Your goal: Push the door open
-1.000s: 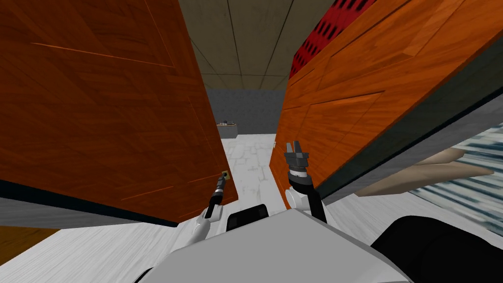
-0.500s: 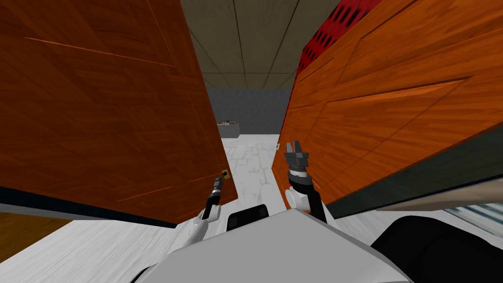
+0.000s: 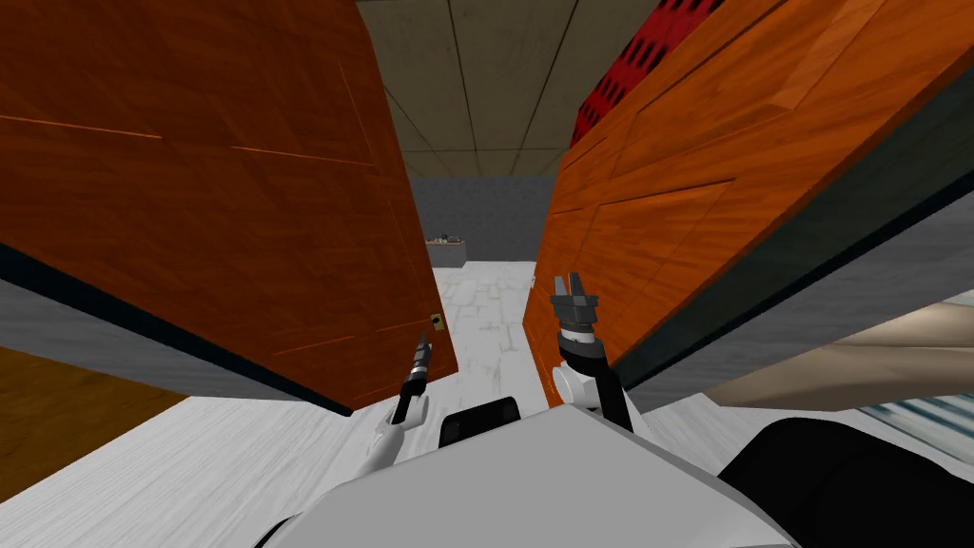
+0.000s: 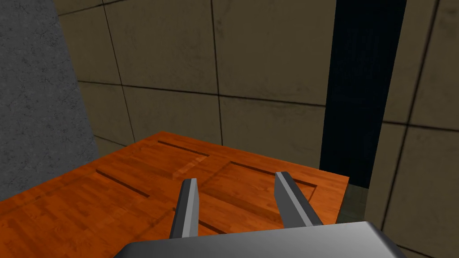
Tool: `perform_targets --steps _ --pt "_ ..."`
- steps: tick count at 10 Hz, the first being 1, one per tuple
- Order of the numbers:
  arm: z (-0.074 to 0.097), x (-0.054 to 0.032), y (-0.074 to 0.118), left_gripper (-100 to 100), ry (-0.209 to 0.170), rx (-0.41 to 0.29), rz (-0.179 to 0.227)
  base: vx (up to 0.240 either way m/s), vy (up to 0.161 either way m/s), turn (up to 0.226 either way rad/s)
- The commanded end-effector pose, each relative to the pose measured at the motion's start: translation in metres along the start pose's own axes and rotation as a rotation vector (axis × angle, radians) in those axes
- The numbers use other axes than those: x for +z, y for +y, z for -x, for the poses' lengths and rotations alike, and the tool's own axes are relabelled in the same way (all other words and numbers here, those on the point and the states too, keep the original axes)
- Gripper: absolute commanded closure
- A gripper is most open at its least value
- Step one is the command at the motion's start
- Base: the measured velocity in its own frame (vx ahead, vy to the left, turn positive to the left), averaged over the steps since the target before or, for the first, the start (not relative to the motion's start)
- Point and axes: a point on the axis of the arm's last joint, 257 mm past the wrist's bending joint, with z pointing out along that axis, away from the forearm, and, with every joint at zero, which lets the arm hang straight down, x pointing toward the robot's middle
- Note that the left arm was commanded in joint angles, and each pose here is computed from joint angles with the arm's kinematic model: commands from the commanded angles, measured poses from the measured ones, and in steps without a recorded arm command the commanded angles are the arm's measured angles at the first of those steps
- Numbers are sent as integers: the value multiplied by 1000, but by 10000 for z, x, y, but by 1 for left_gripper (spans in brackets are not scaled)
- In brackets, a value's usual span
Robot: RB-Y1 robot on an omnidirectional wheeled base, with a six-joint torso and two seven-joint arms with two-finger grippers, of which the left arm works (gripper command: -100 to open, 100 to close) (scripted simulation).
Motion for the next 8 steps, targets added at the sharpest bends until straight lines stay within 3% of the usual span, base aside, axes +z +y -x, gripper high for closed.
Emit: perform_targets --steps 1,3,8 --pt "-14 4 -3 -100 -6 -9 0 -233 -92 73" --pt "25 -5 -2 -100 -9 -2 -1 -19 -23 -6" --pt "97 -27 -7 -100 -21 3 -7 198 10 -25"
